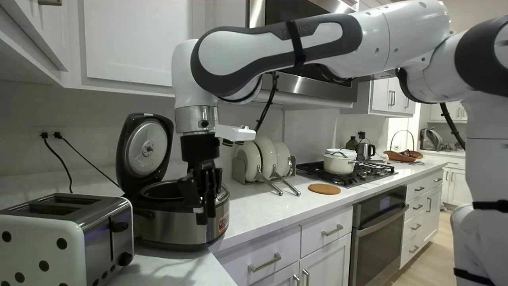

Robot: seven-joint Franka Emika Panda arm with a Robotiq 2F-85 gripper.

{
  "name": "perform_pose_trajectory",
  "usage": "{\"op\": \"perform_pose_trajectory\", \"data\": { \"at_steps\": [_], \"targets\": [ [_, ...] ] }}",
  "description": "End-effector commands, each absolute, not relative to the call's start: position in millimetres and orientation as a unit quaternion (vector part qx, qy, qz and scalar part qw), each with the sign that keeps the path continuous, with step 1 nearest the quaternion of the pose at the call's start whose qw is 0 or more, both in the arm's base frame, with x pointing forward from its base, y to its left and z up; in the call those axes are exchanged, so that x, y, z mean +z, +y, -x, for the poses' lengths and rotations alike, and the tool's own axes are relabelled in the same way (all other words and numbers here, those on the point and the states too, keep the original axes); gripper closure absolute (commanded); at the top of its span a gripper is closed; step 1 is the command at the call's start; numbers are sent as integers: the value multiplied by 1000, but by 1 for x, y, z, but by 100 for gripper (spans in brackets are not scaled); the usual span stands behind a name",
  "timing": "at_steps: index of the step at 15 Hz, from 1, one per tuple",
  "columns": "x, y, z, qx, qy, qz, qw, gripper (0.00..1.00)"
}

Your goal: Push the lever on the toaster upwards

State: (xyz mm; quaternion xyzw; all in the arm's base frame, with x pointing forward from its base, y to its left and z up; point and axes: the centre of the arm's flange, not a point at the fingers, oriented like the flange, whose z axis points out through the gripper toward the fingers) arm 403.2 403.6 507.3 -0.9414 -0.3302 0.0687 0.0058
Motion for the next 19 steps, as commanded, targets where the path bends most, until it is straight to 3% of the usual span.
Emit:
{"op": "perform_pose_trajectory", "data": {
  "at_steps": [1, 5, 19],
  "targets": [
    [522, 388, -393, 95, -329, 940, 16, 31],
    [529, 380, -388, 124, -322, 938, 23, 1],
    [539, 350, -383, 150, -330, 930, 56, 0]
  ]
}}
